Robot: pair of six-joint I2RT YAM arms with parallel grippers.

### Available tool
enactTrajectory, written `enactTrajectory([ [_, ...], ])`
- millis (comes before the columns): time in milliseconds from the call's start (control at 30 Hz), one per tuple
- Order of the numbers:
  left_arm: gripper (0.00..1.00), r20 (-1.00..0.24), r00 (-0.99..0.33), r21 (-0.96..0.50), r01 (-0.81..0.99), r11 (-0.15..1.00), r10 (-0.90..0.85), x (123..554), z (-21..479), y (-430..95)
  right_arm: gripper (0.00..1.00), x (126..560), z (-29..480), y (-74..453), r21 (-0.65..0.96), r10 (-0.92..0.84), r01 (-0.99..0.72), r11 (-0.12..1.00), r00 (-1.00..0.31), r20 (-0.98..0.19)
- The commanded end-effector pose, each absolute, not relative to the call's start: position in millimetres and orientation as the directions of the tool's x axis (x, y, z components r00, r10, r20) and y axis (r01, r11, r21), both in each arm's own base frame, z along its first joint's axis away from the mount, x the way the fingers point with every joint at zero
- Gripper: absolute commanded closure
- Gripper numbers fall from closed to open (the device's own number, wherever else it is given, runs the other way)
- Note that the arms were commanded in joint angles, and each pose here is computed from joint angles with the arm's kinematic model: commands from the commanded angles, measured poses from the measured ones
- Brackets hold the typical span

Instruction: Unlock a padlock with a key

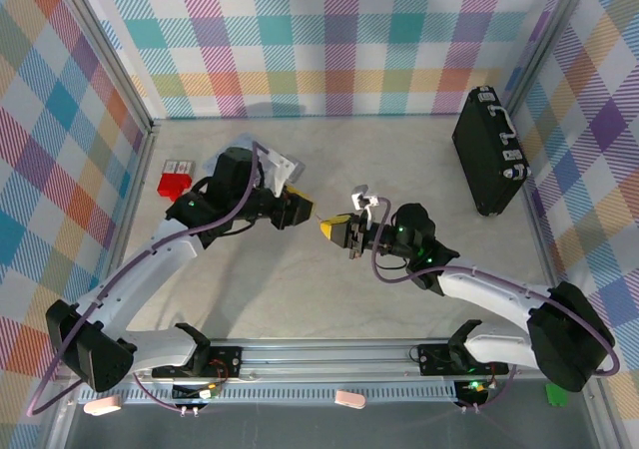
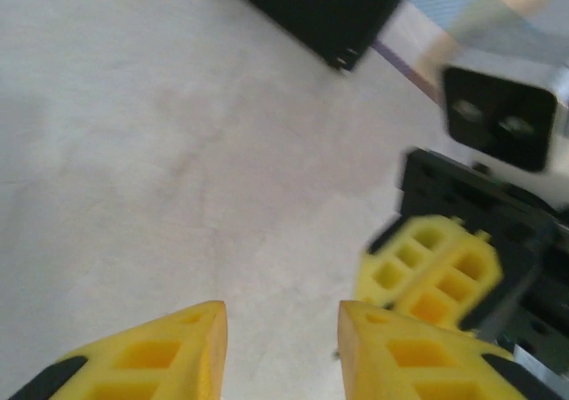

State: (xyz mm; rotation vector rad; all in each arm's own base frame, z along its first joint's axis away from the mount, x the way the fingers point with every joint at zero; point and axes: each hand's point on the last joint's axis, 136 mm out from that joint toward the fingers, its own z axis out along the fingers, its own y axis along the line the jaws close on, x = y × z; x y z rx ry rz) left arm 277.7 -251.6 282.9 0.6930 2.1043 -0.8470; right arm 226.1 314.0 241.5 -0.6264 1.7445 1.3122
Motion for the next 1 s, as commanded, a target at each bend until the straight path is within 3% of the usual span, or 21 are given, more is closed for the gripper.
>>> enactTrajectory([
  [0,0.56,-0.811,-0.581,-0.418,0.491,0.764,-0.07,314,304,-215,1.0,235,232,305,0.497,0.037,-0.745,0.445,-0.539,-0.841],
  [167,0.49,-0.738,-0.639,-0.361,0.101,0.927,-0.217,342,259,-142,1.0,237,225,290,0.461,-0.01,-0.705,0.538,-0.553,-0.833],
  [267,0.49,-0.709,-0.663,-0.312,-0.012,0.95,-0.242,353,227,-128,1.0,235,227,280,0.438,-0.011,-0.698,0.567,-0.538,-0.843],
  [467,0.48,-0.675,-0.68,-0.294,-0.105,0.95,-0.285,384,172,-129,1.0,225,232,273,0.436,-0.005,-0.708,0.555,-0.527,-0.85],
  [967,0.46,-0.674,-0.627,-0.294,-0.257,0.921,-0.39,460,97,-115,1.0,207,236,258,0.444,0.037,-0.72,0.534,-0.504,-0.863],
])
